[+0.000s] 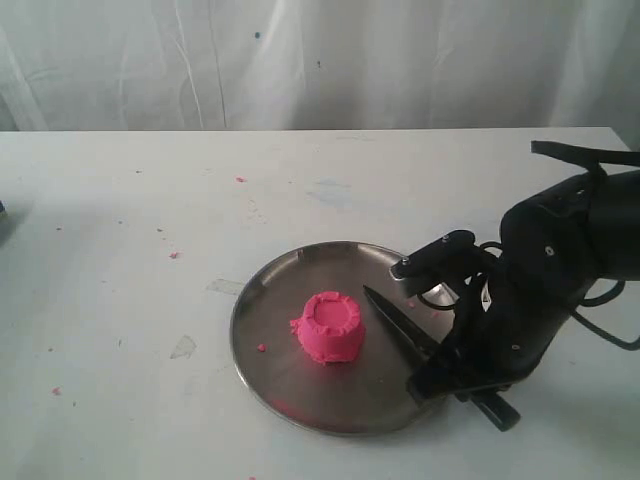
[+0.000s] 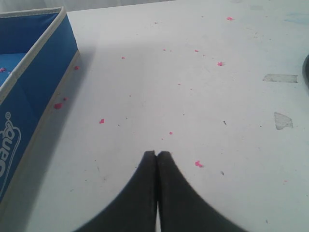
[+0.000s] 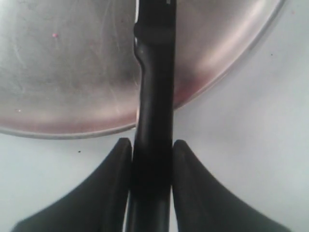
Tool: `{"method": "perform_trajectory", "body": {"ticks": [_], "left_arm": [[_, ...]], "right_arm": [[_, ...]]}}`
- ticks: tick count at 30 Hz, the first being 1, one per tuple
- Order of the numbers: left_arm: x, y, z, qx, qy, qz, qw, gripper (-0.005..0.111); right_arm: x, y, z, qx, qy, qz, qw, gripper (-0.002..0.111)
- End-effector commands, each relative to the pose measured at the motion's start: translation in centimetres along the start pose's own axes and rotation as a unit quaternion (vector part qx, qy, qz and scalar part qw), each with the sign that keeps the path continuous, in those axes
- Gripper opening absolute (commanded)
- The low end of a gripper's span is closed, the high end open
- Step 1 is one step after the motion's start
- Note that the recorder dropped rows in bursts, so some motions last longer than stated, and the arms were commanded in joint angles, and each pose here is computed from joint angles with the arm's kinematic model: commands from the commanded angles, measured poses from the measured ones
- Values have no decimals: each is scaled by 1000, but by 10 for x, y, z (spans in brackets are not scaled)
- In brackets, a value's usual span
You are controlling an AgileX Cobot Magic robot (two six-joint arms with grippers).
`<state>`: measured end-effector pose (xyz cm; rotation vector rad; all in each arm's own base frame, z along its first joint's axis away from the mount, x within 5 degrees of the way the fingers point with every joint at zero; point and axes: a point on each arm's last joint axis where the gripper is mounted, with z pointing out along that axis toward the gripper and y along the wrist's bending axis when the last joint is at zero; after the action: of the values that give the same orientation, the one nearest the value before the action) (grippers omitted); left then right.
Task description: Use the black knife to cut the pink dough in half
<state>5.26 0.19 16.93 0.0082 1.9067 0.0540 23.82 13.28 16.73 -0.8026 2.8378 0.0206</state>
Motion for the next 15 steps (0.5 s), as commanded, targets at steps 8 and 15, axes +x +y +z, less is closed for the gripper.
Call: {"method": "perform_trajectory", "body": {"ticks": [8,15], "left_arm": [[0,0,0,1,-2,0,1000,0],[0,0,0,-1,-2,0,1000,0]], "right_arm": [[-1,-1,-1,-1,-8,0,1000,37],[3,-8,-55,29,-20,-11,999,16]]}}
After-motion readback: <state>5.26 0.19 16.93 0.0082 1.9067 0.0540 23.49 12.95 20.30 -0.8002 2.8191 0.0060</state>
